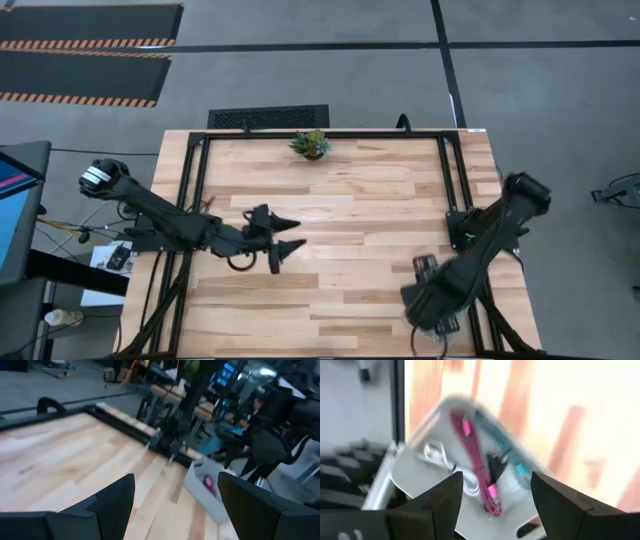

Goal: Pick and place USB-C Cables
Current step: Return to Home Position

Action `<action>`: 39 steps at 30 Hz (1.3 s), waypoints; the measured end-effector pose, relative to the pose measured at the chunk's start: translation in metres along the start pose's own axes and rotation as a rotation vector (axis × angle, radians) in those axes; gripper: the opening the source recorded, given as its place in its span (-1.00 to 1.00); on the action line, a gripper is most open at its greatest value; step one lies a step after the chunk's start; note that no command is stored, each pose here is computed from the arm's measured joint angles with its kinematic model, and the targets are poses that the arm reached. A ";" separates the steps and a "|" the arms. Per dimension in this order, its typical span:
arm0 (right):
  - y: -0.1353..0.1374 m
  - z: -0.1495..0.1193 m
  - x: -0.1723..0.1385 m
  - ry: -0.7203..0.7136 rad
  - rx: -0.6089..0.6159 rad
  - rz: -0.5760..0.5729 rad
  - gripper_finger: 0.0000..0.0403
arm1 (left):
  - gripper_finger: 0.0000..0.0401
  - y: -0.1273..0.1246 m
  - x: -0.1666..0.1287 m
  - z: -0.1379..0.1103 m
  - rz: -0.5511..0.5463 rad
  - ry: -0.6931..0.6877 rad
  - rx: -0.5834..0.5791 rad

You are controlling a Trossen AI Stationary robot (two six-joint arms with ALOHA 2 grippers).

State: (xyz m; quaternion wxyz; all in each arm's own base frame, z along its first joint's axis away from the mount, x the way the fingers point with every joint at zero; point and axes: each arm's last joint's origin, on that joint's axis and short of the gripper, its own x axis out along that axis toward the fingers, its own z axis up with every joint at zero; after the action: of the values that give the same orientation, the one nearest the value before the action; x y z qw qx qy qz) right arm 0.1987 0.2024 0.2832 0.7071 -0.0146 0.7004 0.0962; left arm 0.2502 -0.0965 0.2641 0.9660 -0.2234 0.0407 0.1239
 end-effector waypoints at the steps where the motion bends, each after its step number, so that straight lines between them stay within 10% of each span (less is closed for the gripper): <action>1: -0.006 -0.004 -0.015 -0.052 0.029 -0.005 0.27 | 0.37 0.001 -0.005 0.007 -0.005 -0.012 -0.010; 12: -0.076 -0.071 -0.142 -0.616 0.137 0.146 0.26 | 0.37 0.021 -0.092 0.086 -0.304 -0.130 0.001; 19: -0.098 -0.103 -0.165 -1.172 -0.377 0.030 0.26 | 0.37 0.060 -0.139 0.093 -0.354 -0.136 0.107; 24: -0.125 -0.127 -0.135 -1.398 -0.416 0.000 0.26 | 0.37 0.084 -0.161 0.074 -0.522 -0.179 0.200; 39: -0.158 -0.137 -0.019 -1.828 -0.221 0.209 0.26 | 0.37 0.121 -0.143 -0.008 -0.504 -0.157 0.037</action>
State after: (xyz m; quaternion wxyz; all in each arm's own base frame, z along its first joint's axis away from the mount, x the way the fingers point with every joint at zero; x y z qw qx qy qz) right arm 0.0886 0.0235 0.2813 0.9670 0.0628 -0.1447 0.2000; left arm 0.0804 -0.0263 0.2255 0.9704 -0.1986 -0.0889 -0.1046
